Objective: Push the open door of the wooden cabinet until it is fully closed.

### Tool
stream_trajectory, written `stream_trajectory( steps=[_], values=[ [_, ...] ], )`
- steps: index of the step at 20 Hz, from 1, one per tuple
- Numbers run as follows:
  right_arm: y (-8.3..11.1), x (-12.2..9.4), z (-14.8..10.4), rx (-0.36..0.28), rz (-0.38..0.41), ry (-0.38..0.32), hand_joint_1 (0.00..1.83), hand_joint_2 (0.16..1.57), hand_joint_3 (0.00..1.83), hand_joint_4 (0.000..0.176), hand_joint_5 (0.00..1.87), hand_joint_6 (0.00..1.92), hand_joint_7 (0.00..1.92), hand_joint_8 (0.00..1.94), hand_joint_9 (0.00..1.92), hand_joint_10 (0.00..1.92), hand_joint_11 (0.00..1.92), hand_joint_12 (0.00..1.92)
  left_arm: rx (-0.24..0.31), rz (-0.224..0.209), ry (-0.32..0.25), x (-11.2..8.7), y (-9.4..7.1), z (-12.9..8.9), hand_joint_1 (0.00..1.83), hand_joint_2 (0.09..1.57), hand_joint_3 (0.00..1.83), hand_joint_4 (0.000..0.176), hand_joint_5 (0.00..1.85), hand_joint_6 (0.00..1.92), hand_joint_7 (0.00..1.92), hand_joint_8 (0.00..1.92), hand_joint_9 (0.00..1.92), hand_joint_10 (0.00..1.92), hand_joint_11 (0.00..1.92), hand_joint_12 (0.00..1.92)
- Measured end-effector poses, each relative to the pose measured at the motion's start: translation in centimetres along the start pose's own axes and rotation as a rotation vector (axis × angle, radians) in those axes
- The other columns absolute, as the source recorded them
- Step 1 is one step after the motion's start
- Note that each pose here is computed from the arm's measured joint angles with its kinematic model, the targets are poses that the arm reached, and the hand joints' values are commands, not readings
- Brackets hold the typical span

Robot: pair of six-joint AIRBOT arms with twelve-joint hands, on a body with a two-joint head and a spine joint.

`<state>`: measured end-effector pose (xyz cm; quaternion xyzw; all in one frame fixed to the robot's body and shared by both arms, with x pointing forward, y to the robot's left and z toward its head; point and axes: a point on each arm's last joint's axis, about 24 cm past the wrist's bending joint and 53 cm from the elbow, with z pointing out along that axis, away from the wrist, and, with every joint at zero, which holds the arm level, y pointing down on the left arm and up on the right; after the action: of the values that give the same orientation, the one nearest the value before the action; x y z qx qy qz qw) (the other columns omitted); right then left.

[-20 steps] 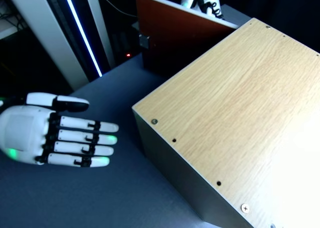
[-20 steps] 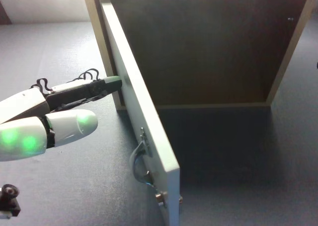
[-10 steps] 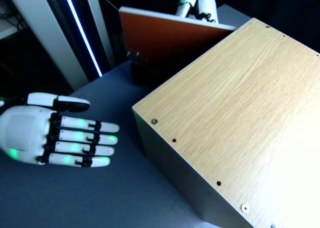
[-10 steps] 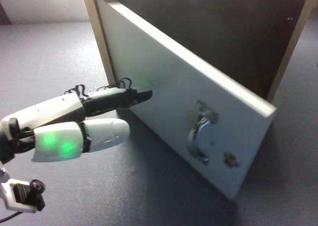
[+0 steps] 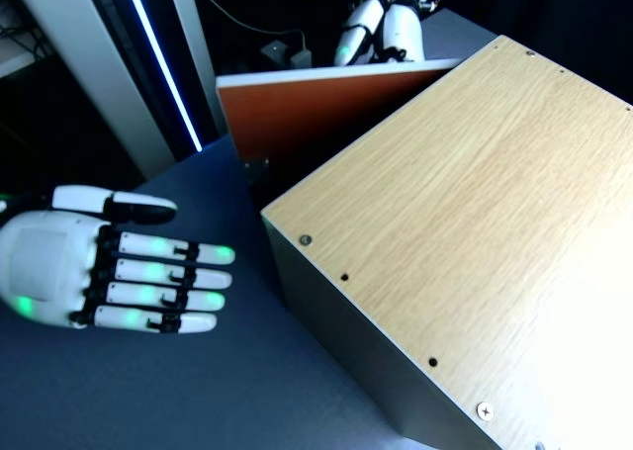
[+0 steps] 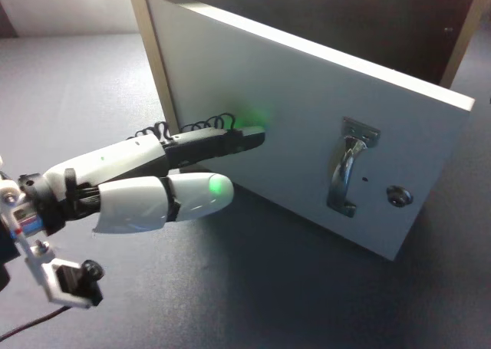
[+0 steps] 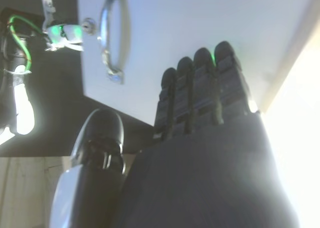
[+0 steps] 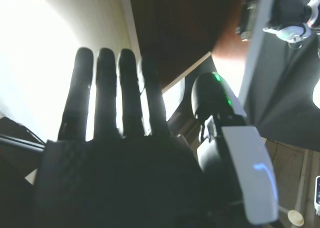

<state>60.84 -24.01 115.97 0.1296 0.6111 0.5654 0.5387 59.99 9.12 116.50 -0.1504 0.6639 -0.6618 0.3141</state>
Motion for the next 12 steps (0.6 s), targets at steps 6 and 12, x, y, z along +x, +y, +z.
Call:
stream_trajectory(
  steps=[6,12],
  values=[
    [-0.1,0.1,0.0,0.001,0.003,0.001,0.2,1.43,0.0,0.0,0.29,0.0,0.31,0.0,0.26,0.0,0.1,0.35,-0.001,0.003,-0.006,-0.4,-0.1,2.0,0.0,1.47,0.0,0.0,0.15,0.01,0.18,0.01,0.16,0.01,0.12,0.02],
    [-0.1,0.0,0.0,0.0,0.002,-0.001,0.14,1.4,0.0,0.0,0.28,0.0,0.32,0.0,0.28,0.0,0.13,0.32,0.007,-0.009,-0.042,-1.8,-0.7,3.1,0.0,1.49,0.01,0.0,0.15,0.01,0.2,0.01,0.22,0.03,0.21,0.06]
  ],
)
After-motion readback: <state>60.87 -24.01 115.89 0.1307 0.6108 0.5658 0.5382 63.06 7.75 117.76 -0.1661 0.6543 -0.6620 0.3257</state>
